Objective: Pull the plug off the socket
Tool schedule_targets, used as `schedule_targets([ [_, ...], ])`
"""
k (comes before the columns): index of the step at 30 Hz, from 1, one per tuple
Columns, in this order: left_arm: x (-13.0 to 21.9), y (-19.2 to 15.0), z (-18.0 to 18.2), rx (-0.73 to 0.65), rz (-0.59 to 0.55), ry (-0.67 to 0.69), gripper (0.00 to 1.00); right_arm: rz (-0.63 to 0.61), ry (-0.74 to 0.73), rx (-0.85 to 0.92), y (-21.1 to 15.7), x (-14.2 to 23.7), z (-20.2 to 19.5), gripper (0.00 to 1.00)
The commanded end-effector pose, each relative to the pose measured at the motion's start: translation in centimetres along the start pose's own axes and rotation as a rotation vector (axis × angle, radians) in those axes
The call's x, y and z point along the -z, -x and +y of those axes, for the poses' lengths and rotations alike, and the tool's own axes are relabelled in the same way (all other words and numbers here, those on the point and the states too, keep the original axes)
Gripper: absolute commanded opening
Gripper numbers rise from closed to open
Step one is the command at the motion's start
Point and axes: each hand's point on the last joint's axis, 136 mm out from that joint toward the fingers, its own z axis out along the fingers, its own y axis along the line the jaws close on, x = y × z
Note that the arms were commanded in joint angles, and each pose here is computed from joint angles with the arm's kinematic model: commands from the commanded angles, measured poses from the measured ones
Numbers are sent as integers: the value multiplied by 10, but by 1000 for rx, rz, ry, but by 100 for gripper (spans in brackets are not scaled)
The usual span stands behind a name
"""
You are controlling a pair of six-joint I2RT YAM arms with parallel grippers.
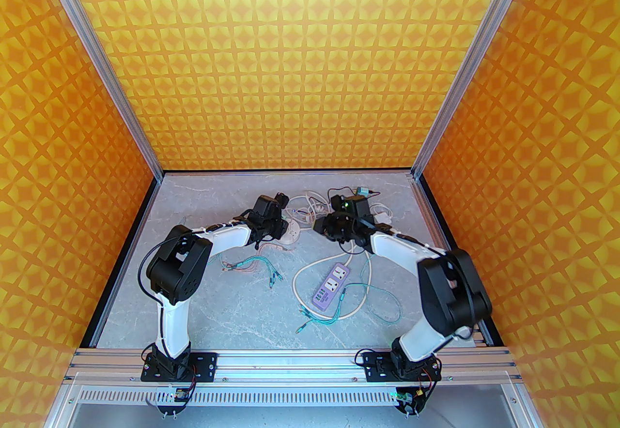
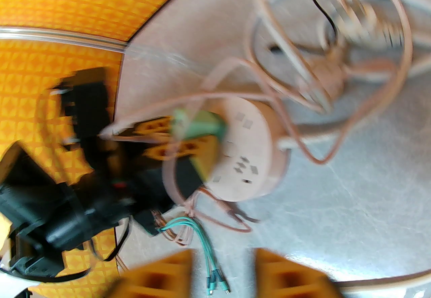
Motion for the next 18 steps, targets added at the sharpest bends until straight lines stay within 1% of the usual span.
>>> schedule_targets([
  [1,9,-8,5,50,34,39,21,19,70,-12,-3,-22,12,0],
  [4,10,-7,2,60,31,37,21,44,71,-29,-6,-43,10,0],
  [8,9,-9,0,64,39,35,21,49,77,-41,-3,-62,14,0],
  [13,9,-11,-2,67,41,31,20,73,82,-43,-1,-83,27,0],
  [18,7,-12,-4,70,44,29,20,105,29,-84,-3,-103,13,0],
])
